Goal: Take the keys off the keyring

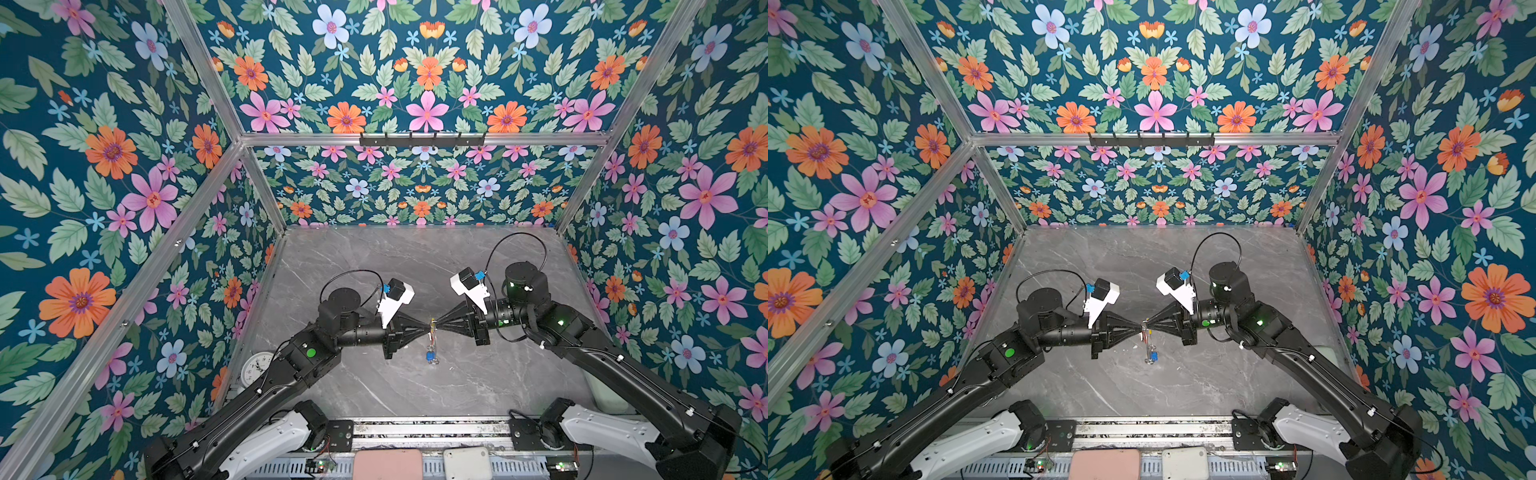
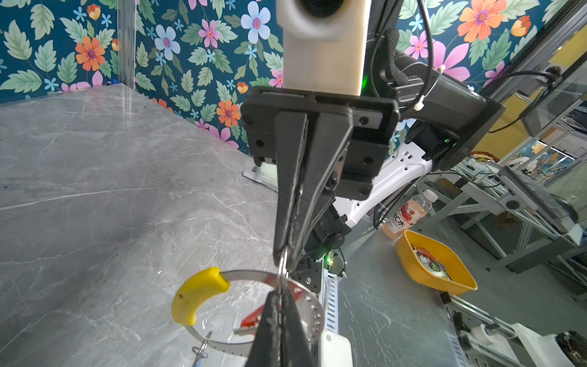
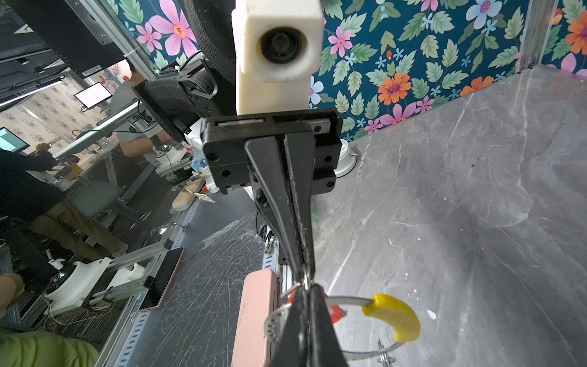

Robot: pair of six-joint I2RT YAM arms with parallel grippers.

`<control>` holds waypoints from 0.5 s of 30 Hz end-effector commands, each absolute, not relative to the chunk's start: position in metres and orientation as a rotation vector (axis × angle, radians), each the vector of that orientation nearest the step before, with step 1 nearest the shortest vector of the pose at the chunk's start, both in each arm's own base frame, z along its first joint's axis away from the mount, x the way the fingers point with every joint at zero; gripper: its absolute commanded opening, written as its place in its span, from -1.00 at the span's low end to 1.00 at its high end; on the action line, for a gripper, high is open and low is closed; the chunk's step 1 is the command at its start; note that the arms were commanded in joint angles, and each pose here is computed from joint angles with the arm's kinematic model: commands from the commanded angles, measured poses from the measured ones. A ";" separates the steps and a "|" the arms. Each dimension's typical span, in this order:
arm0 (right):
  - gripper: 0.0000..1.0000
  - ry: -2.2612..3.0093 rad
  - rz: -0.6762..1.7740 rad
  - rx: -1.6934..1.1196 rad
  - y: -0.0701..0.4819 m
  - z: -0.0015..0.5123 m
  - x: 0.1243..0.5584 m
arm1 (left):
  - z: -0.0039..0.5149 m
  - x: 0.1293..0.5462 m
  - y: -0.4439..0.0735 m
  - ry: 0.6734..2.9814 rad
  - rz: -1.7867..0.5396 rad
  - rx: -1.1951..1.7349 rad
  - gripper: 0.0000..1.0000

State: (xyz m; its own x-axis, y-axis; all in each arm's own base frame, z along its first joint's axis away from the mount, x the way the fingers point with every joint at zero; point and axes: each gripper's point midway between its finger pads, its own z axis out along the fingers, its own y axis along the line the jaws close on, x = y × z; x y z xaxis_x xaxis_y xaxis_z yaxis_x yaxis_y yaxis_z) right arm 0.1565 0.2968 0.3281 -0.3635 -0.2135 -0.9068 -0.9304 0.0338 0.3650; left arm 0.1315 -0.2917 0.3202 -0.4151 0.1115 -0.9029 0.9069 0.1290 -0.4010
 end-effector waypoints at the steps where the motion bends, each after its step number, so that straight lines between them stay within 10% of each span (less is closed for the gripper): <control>1: -1.00 1.592 1.361 -1.166 0.297 0.341 0.158 | 0.322 0.129 -0.292 1.654 -1.379 1.008 -1.00; 15: -1.00 1.538 1.356 -1.156 0.296 0.361 0.158 | 0.315 0.126 -0.297 1.644 -1.441 1.012 -0.63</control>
State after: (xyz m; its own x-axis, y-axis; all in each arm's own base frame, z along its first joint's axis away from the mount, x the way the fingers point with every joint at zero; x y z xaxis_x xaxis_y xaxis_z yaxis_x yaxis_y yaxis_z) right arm 0.1567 0.2955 0.3480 -0.3287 -0.1737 -0.9283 -0.9441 0.0334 0.3280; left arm 0.1290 -0.2963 0.3098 -0.4378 0.1109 -0.8922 0.8984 0.0934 -0.4292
